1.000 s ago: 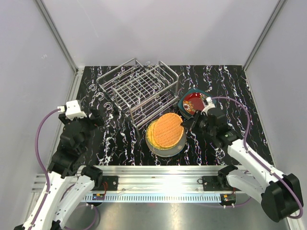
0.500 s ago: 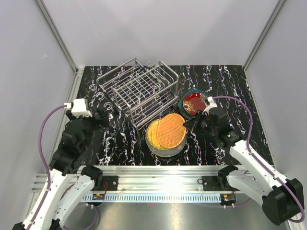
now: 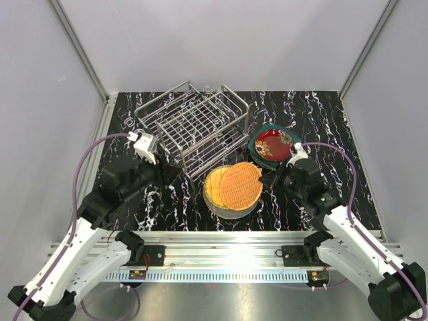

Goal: Load the plates into the dish rack
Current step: Grab a plate with the right arm

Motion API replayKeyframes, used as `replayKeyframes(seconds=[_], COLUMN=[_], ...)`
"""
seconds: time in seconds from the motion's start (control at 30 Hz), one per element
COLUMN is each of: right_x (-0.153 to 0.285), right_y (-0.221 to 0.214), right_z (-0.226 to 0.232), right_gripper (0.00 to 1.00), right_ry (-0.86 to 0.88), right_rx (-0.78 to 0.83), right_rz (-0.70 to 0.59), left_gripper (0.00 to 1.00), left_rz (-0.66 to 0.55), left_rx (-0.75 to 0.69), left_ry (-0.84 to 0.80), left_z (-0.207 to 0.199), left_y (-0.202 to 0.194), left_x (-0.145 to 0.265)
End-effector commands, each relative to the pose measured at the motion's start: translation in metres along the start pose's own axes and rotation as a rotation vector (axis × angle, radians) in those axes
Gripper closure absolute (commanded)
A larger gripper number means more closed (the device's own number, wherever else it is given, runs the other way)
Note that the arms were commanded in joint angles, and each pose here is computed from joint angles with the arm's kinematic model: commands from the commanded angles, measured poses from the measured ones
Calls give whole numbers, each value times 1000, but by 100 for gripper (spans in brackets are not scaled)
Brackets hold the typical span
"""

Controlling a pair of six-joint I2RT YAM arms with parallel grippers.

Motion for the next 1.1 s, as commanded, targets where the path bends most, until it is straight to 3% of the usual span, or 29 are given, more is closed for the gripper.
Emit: replayKeyframes(seconds=[0.0, 0.07, 0.2, 0.27, 0.33, 0.5, 0.83, 1.07], right_x=[2, 1, -3, -5, -6, -5, 3, 1], right_y=[6, 3, 0, -2, -3, -3, -7, -16], right_z=[5, 3, -1, -2, -4, -5, -11, -15], right_gripper=[100, 100, 100, 100, 100, 100, 100, 93], right_ry=[21, 18, 17, 18, 13, 2, -25, -2], right_rx=[-3, -6, -20, -27, -34, -33, -9, -23], right_rz=[-53, -45, -42, -35, -34, -40, -52, -27], left_gripper=[69, 79, 79, 80, 85, 90, 96, 96], left_rz=[-10, -1, 56, 101, 148, 255, 259, 305], left_rx=[41, 68, 29, -43, -127, -148, -156, -176], left_ry=[-120, -111, -182, -59, -41, -30, 74, 91], left_z=[-17, -17, -39, -40, -59, -76, -69, -70], left_y=[-11, -22, -43, -58, -76, -113, -134, -148], left_x=[-2, -8, -28, -49, -61, -103, -137, -155])
Point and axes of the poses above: each gripper's point midway between its finger pads, its own x axis back along the fingers, its own z axis along the line the jaws close on, y = z × x, the point moved 8 cm from there along x, back along the fingers
